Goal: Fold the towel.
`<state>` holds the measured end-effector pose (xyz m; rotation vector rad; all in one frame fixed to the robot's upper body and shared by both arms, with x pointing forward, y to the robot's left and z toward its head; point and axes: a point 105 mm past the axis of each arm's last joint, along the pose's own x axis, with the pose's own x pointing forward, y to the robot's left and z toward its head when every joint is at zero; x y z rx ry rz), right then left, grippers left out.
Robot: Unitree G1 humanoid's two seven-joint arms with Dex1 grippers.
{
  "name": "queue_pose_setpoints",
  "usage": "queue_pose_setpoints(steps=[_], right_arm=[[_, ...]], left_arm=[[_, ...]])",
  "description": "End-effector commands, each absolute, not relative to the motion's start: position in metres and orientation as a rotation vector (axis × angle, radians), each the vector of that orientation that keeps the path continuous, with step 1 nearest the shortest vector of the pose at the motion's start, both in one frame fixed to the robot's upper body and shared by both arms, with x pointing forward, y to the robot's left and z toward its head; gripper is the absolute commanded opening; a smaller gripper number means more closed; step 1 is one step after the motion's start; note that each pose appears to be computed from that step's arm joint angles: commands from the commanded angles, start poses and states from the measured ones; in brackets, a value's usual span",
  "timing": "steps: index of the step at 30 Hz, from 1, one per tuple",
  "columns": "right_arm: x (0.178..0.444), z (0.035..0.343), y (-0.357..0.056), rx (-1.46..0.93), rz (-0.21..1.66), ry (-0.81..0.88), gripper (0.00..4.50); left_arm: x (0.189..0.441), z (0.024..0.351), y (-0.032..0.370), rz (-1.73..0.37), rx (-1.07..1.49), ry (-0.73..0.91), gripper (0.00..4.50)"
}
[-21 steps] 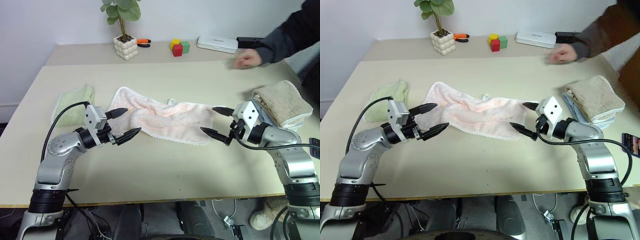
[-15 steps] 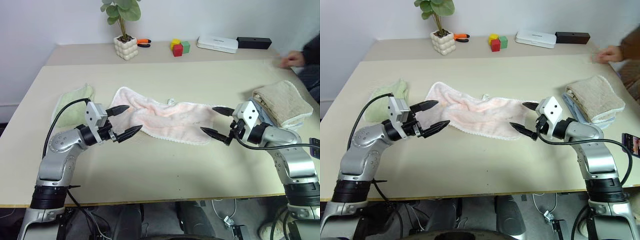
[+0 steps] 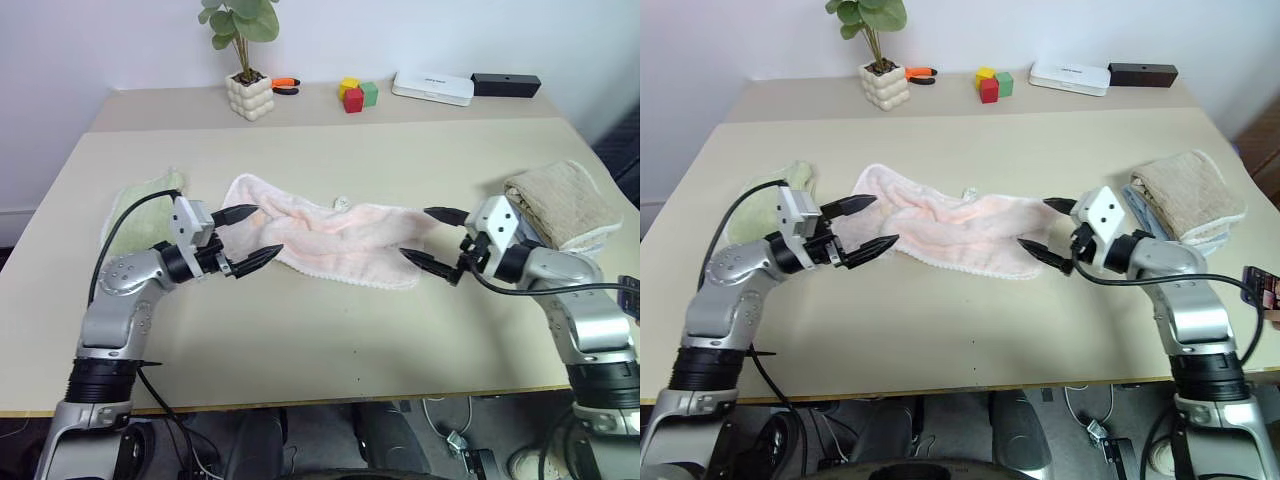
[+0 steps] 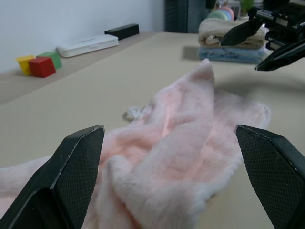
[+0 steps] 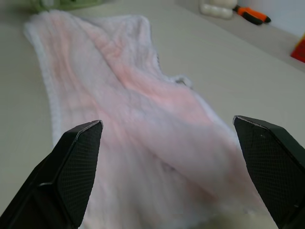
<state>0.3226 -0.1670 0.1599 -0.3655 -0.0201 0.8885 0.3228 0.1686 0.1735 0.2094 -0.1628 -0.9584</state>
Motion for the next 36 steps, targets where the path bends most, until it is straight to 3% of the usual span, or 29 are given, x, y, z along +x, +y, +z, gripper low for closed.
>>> queue_pose_setpoints(steps=[1, 7, 12, 19, 24, 27, 34, 36], right_arm=[[0.322, 0.175, -0.158, -0.384, 0.914, -0.081, 4.48], [0.298, 0.17, -0.124, -0.359, 1.047, -0.086, 4.48], [0.274, 0.152, -0.122, -0.445, 1.218, 0.027, 4.48], [0.299, 0.125, -0.14, -0.665, 1.11, 0.087, 4.48], [0.308, 0.099, -0.157, -0.659, 1.046, 0.268, 4.48], [0.305, 0.087, -0.166, -0.602, 1.025, 0.409, 3.61], [0.307, 0.082, -0.171, -0.595, 0.998, 0.479, 0.23], [0.312, 0.08, -0.178, -0.611, 0.959, 0.495, 0.05]], left_arm=[[0.325, 0.191, 0.179, -0.952, 0.222, -0.2, 4.5], [0.322, 0.199, 0.213, -0.88, 0.209, -0.188, 4.5], [0.308, 0.201, 0.202, -0.884, 0.204, -0.189, 4.5], [0.302, 0.198, 0.203, -0.869, 0.195, -0.158, 4.5], [0.299, 0.19, 0.197, -0.897, 0.195, -0.126, 4.5], [0.298, 0.192, 0.197, -0.902, 0.197, -0.12, 4.5], [0.286, 0.177, 0.203, -0.95, 0.26, -0.02, 4.5], [0.284, 0.171, 0.209, -0.945, 0.29, 0.013, 4.5]])
